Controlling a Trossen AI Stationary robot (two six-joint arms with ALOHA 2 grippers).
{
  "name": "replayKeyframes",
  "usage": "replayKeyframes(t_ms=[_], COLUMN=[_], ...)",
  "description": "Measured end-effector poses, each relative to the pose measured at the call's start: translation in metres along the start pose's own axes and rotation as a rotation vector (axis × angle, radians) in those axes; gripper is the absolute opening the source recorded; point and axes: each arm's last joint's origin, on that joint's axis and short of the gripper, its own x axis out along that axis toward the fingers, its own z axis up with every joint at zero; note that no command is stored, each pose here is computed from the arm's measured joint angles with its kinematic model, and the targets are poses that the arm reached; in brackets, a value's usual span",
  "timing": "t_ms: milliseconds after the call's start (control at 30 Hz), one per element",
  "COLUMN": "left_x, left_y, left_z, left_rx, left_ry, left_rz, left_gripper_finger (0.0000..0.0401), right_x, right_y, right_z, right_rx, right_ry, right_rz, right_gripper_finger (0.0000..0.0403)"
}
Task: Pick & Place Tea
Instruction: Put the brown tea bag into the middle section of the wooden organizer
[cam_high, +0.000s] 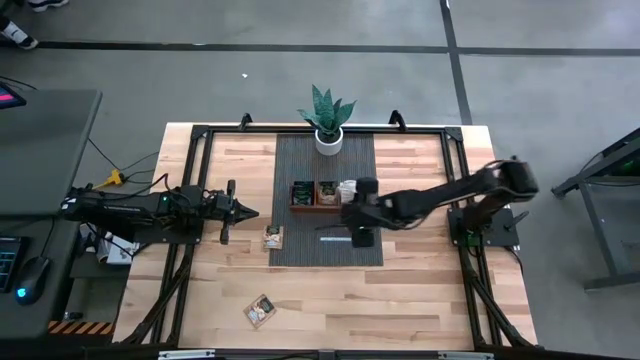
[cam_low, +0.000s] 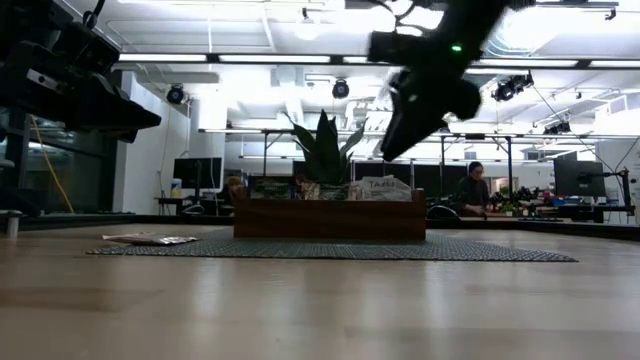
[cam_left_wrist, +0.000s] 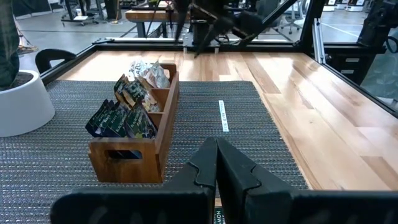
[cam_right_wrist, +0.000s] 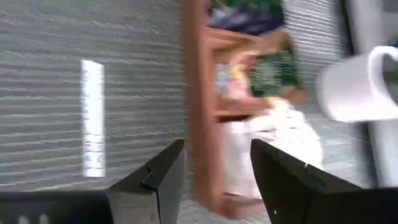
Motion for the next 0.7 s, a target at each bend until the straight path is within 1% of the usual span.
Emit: replayKeyframes(t_ms=[100, 200, 300, 533, 700], left_x=[0.000, 0.000, 0.000, 0.000, 0.000], left_y=[0.000, 0.000, 0.000, 0.000, 0.000], left_z=[0.000, 0.000, 0.000, 0.000, 0.000], left_rx=[0.000, 0.000, 0.000, 0.000, 0.000], left_ry=[-0.001, 0.000, 0.000, 0.000, -0.001], left_rz=[0.000, 0.000, 0.000, 0.000, 0.000], left_gripper_finger=[0.0001, 0.0001, 0.0001, 0.0001, 0.0001], right_x=[-0.002, -0.004, -0.005, -0.013, -0.024], right_y=[0.000, -0.003, -0.009, -0.022, -0.028], right_z=[-0.021, -0.042, -0.062, -0.110, -0.138], right_rx=[0.065, 0.124, 0.178, 0.270, 0.312], right_ry=[-0.128, -0.262, -0.363, -0.523, -0.630], right_rz=[0.119, 0.187, 0.194, 0.164, 0.162], right_gripper_finger=[0.0173, 0.0168, 0.0164, 0.0162, 0.0161])
